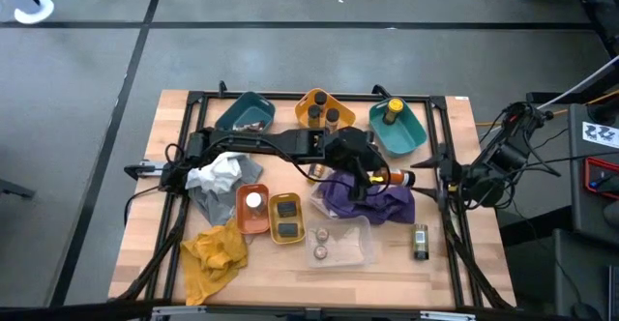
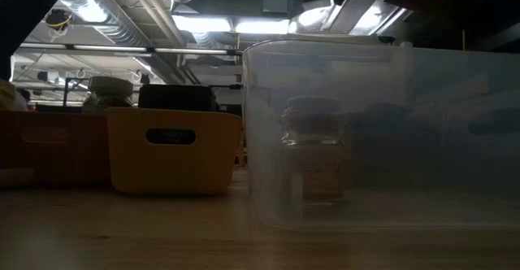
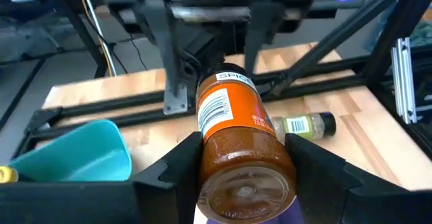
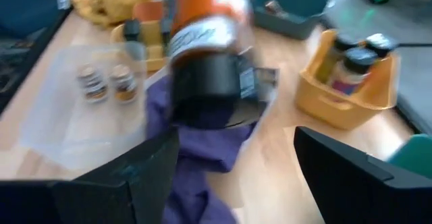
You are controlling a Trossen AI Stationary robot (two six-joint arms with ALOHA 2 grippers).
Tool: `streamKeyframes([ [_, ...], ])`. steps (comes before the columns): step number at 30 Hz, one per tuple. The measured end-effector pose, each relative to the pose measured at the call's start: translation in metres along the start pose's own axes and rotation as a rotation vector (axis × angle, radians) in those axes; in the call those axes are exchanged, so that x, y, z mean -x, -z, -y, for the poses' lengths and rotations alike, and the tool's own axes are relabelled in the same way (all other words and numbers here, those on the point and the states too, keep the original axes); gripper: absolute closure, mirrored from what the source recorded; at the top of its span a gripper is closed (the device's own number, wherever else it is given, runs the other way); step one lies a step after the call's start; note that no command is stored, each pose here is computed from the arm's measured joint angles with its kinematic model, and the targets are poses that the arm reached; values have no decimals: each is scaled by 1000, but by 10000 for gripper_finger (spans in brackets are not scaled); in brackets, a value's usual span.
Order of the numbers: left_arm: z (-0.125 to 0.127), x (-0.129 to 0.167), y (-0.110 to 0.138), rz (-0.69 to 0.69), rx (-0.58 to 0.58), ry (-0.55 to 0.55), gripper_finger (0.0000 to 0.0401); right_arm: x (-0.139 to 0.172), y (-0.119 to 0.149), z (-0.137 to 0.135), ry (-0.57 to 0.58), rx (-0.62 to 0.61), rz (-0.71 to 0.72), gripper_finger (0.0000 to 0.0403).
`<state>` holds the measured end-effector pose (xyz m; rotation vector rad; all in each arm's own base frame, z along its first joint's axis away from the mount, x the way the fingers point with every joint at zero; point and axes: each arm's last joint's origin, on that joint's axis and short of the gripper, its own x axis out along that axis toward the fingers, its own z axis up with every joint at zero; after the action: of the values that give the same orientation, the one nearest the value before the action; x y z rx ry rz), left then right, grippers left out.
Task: Sort spices by type
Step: Put the orange spice bottle into the yellow bin
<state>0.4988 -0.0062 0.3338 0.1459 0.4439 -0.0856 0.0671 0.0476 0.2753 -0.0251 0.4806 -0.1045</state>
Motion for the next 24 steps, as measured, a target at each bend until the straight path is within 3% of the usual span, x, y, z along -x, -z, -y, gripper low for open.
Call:
streamKeyframes([
  [9,0,0,-1,8,-2,-8,232,0,-5,-5,-62,-28,21,109],
  [24,6,2,-11,94,-15,-2,232,0,-12,-3,58,-47,131,109],
])
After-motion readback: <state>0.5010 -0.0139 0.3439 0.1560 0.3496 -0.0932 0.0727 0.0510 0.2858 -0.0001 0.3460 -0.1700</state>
